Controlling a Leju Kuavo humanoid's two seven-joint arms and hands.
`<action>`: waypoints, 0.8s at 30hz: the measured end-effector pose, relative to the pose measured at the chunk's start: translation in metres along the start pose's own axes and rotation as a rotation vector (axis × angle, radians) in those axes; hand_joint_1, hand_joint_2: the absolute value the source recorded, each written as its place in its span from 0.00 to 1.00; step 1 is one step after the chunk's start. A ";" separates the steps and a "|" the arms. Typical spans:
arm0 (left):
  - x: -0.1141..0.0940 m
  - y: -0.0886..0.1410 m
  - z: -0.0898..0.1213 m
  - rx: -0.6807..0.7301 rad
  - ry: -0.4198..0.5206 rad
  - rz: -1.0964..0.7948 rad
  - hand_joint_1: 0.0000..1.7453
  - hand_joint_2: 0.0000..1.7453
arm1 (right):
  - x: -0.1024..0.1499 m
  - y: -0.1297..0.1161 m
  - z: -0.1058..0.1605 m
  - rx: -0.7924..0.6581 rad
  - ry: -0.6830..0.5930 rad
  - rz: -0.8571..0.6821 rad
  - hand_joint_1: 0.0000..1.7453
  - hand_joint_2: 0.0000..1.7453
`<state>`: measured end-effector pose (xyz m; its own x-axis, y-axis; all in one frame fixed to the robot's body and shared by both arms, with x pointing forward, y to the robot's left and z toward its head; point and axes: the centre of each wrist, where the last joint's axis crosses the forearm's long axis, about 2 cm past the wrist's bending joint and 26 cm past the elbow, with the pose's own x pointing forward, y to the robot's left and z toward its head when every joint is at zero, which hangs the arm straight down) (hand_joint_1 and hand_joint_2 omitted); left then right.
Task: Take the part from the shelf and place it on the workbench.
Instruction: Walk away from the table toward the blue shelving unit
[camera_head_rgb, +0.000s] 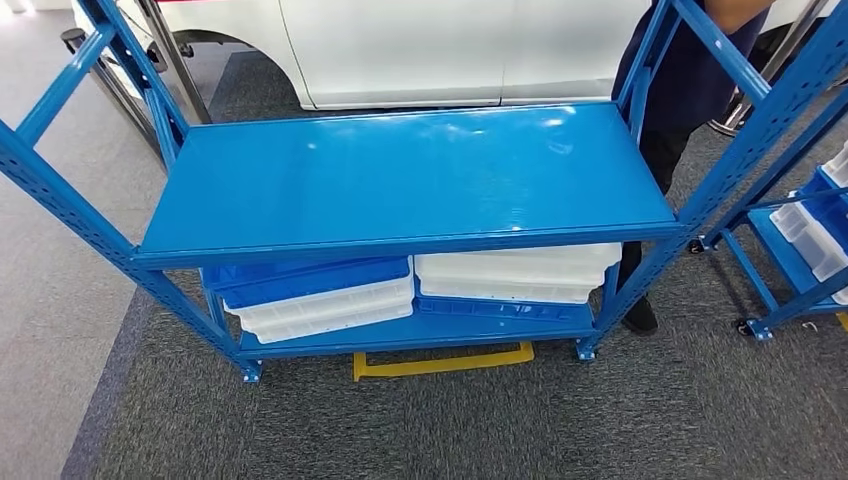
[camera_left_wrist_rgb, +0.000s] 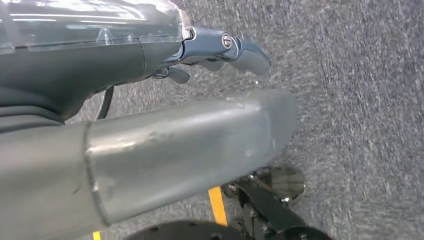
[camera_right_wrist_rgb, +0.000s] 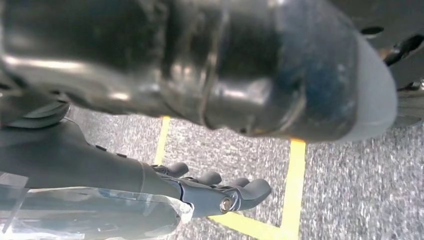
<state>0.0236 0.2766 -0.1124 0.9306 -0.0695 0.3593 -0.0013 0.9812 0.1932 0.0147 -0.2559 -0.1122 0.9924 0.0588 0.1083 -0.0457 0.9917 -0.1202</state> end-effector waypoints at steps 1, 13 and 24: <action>0.000 0.000 0.000 0.000 0.001 0.000 0.00 0.00 | 0.000 0.000 0.000 0.000 0.000 0.000 0.00 0.00; -0.002 0.000 0.001 0.016 0.024 -0.003 0.00 0.25 | 0.001 -0.001 0.000 -0.009 0.003 0.007 0.00 1.00; -0.002 0.000 0.001 0.024 0.035 0.003 0.00 1.00 | -0.001 -0.004 0.000 -0.064 0.037 -0.032 0.00 0.00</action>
<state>0.0217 0.2770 -0.1124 0.9428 -0.0593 0.3280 -0.0129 0.9768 0.2137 0.0137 -0.2597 -0.1123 0.9968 0.0214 0.0769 -0.0072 0.9836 -0.1804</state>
